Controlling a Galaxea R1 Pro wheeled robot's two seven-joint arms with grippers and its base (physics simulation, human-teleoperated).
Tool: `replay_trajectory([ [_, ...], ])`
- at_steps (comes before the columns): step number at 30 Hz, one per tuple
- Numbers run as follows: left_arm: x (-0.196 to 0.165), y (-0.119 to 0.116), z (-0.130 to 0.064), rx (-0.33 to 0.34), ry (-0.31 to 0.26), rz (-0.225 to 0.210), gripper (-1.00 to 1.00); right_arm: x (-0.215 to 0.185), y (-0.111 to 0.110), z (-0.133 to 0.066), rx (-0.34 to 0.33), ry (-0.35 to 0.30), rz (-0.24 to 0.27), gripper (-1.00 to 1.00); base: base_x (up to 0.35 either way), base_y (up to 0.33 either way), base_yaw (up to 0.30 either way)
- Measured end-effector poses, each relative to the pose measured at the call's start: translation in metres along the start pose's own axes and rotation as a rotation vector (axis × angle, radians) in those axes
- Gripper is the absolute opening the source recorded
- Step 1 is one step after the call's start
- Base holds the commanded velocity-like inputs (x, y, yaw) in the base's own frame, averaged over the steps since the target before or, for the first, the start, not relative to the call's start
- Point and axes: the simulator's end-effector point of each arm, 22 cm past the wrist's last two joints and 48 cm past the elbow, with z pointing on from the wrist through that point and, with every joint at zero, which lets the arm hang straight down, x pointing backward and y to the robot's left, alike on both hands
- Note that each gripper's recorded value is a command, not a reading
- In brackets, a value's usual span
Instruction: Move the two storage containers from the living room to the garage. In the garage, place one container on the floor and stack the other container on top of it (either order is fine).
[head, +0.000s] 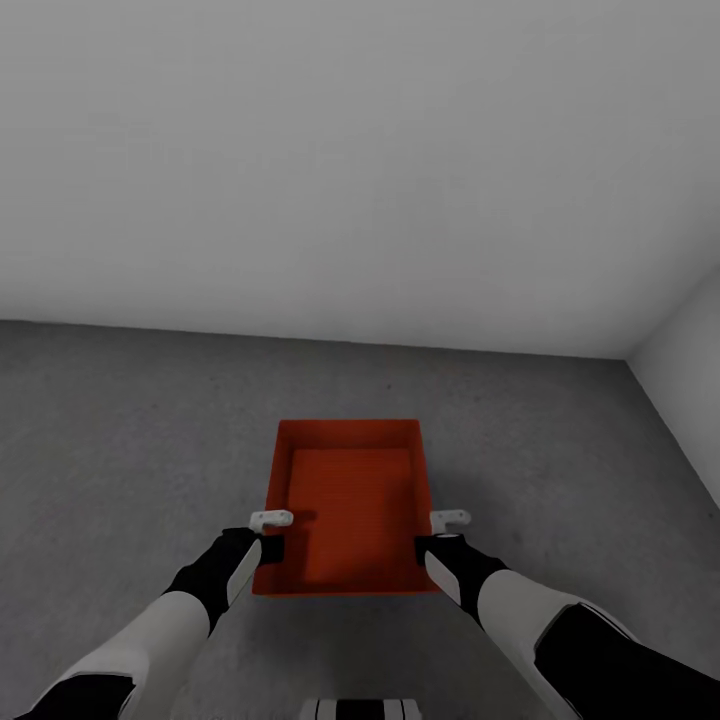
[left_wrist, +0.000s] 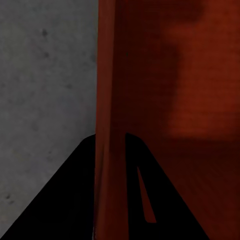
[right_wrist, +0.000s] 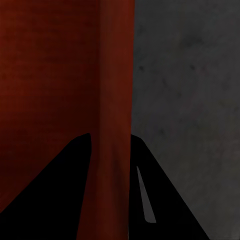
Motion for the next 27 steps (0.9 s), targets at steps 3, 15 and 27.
replay_trajectory([
  [3,0.001,0.000,0.002,-0.001,0.002,0.001,-1.00,0.001,0.000,0.002,-0.001,0.003,0.001,-1.00,0.000,0.000,0.000],
  [15,0.008,0.001,0.009,-0.002,0.017,0.000,-1.00,0.009,0.002,0.008,-0.001,0.017,-0.001,-1.00,0.000,0.000,0.000],
  [27,0.009,0.001,0.012,-0.003,0.019,0.001,-1.00,0.011,0.002,0.011,-0.002,0.020,0.001,-1.00,0.000,0.000,0.000],
])
